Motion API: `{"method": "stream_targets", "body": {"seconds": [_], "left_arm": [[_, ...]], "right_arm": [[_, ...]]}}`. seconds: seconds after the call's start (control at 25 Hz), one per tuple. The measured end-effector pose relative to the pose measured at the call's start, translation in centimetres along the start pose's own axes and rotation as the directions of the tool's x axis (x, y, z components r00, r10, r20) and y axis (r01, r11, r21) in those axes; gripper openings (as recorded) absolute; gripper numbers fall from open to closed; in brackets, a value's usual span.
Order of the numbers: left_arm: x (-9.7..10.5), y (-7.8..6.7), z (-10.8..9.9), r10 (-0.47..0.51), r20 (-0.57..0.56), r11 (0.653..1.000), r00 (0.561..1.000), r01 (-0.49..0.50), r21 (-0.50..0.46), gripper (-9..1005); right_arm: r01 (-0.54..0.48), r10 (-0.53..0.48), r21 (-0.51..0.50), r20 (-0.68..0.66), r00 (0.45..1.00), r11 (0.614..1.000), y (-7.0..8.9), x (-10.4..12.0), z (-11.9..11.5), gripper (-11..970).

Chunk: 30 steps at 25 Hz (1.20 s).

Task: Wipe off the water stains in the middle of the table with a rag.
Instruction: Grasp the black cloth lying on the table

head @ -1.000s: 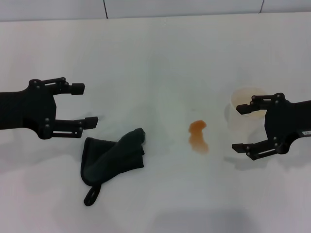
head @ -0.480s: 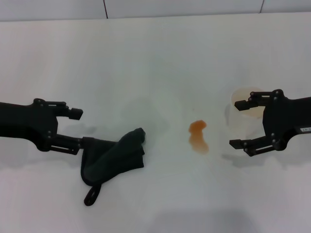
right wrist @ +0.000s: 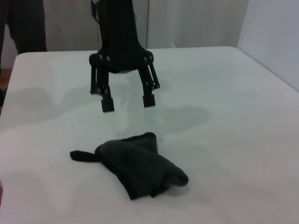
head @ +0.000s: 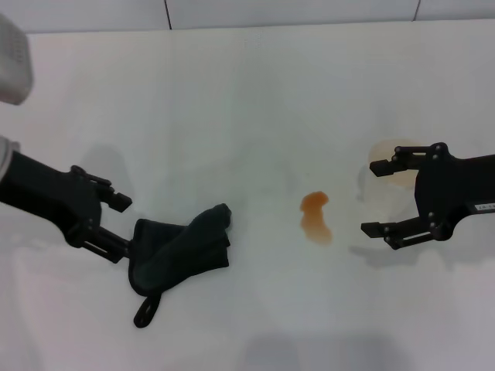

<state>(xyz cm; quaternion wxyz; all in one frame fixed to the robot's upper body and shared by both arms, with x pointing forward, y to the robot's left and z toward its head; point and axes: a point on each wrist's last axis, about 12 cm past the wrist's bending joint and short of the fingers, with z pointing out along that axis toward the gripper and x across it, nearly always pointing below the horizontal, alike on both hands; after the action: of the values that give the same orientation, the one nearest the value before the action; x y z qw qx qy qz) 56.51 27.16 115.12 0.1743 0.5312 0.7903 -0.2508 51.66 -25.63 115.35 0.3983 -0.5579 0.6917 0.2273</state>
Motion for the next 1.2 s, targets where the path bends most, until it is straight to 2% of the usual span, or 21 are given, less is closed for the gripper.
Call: {"method": "stream_targets", "body": {"seconds": [0.28, 0.44, 0.72, 1.2], "left_arm": [[-3.1, 0.0, 1.5, 0.076, -0.088, 0.997, 0.993, -0.076, 0.011, 860], [-4.0, -0.3, 2.5, 0.104, -0.140, 0.995, 0.985, -0.102, 0.022, 860], [-4.2, -0.3, 4.4, 0.118, -0.174, 0.993, 0.978, -0.115, 0.027, 860], [-4.6, -0.6, 5.2, 0.133, -0.148, 0.991, 0.980, -0.129, 0.039, 804]], "right_arm": [[-0.004, 0.004, -0.002, 0.007, 1.000, 1.000, 0.1, 0.0, 0.0, 873], [-0.007, 0.008, -0.005, 0.015, 1.000, 1.000, 0.1, 0.1, 0.1, 873], [-0.019, 0.019, -0.012, 0.025, 0.999, 1.000, 0.2, 0.2, 0.2, 873], [-0.030, 0.031, -0.026, 0.027, 0.999, 0.999, 0.4, 0.5, 0.4, 872]]}}
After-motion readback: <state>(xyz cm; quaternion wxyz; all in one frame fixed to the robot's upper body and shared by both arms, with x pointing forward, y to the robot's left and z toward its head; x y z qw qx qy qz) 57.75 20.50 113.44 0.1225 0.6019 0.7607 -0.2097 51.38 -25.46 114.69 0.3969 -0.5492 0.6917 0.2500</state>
